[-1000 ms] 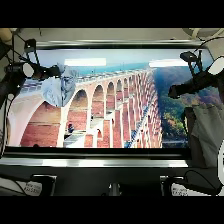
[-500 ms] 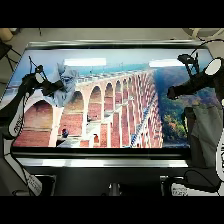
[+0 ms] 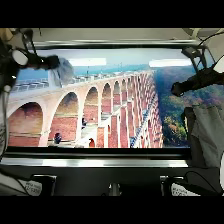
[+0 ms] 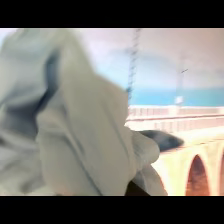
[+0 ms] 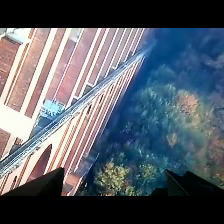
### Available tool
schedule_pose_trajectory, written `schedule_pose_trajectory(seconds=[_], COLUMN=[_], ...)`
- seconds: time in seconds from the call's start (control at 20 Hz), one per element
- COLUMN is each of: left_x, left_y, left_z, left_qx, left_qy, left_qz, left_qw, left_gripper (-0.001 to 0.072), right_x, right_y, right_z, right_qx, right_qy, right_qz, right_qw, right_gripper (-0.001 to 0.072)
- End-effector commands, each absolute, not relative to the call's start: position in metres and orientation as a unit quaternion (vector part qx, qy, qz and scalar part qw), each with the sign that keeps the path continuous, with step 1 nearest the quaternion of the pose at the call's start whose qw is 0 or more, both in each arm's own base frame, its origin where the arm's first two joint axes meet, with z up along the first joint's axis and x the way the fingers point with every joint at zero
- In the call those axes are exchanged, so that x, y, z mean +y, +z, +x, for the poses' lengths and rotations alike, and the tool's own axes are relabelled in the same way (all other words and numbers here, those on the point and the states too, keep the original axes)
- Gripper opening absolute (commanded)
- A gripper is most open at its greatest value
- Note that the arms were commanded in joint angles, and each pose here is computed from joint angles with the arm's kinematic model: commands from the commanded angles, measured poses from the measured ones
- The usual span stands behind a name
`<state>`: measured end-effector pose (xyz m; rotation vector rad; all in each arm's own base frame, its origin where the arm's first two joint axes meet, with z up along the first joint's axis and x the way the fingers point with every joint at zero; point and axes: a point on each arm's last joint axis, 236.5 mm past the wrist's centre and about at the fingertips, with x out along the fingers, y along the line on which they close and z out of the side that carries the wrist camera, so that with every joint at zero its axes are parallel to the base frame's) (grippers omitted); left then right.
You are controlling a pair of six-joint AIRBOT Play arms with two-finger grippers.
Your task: Fold the shirts.
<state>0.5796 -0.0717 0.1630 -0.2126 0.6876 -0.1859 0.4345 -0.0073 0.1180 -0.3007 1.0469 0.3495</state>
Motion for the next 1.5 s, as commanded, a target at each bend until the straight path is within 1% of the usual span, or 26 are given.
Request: schedule_pose_trajectory(seconds=[0.0,0.1,0.15,0.25,0.35,0.5,0.6,0.7,0.75,0.85,0.9,0.95,1.0,1.1,1.2,1.3,1.35,1.45], left_x=[-0.132,-0.173,-0.193,-0.238,-0.285,-0.339,-0.350,-0.345,-0.339,-0.327,-0.324,-0.323,-0.322,-0.315,-0.294,-0.258,-0.236,-0.207], left_y=[0.312,0.345,0.348,0.336,0.304,0.206,0.125,0.048,0.013,-0.026,-0.031,-0.025,-0.013,0.028,0.077,0.100,0.096,0.071], left_z=[0.490,0.433,0.410,0.374,0.349,0.300,0.261,0.228,0.219,0.214,0.215,0.221,0.231,0.259,0.293,0.310,0.309,0.285], left_qx=[0.219,0.206,0.210,0.237,0.259,0.325,0.391,0.440,0.457,0.486,0.498,0.501,0.500,0.485,0.462,0.478,0.507,0.580], left_qy=[-0.186,-0.243,-0.272,-0.332,-0.390,-0.469,-0.496,-0.503,-0.497,-0.469,-0.456,-0.446,-0.437,-0.424,-0.400,-0.358,-0.335,-0.311], left_qz=[-0.018,0.002,0.017,0.042,0.083,0.177,0.220,0.247,0.251,0.228,0.215,0.200,0.187,0.165,0.138,0.105,0.091,0.061], left_qw=[0.958,0.948,0.939,0.912,0.879,0.802,0.744,0.702,0.694,0.701,0.706,0.714,0.724,0.747,0.779,0.795,0.789,0.750], left_gripper=[0.0029,0.0029,0.0029,0.0029,0.0029,0.0028,0.0029,0.0029,0.0028,0.0040,0.0229,0.0512,0.0671,0.0678,0.0678,0.0677,0.0677,0.0677], right_x=[-0.005,-0.001,0.000,0.002,0.006,0.008,0.004,0.002,0.005,0.017,0.022,0.027,0.032,0.042,0.045,0.046,0.051,0.073], right_y=[0.192,0.237,0.256,0.288,0.306,0.300,0.279,0.255,0.238,0.198,0.176,0.152,0.131,0.102,0.086,0.072,0.066,0.051], right_z=[0.423,0.399,0.385,0.356,0.329,0.298,0.286,0.289,0.294,0.306,0.313,0.319,0.323,0.325,0.329,0.326,0.322,0.309], right_qx=[0.417,0.371,0.351,0.317,0.303,0.334,0.385,0.424,0.442,0.479,0.495,0.511,0.526,0.556,0.571,0.592,0.598,0.601], right_qy=[0.149,0.134,0.128,0.116,0.108,0.113,0.115,0.116,0.124,0.157,0.172,0.188,0.202,0.235,0.254,0.264,0.273,0.316], right_qz=[-0.167,-0.168,-0.175,-0.181,-0.171,-0.171,-0.167,-0.147,-0.133,-0.105,-0.094,-0.084,-0.071,-0.056,-0.055,-0.050,-0.039,-0.005], right_qw=[0.881,0.903,0.911,0.924,0.931,0.920,0.900,0.886,0.878,0.858,0.847,0.835,0.823,0.795,0.779,0.760,0.753,0.734], right_gripper=[0.0669,0.0669,0.0669,0.0669,0.0669,0.0669,0.0669,0.0669,0.0670,0.0670,0.0670,0.0671,0.0671,0.0671,0.0672,0.0672,0.0671,0.0671])
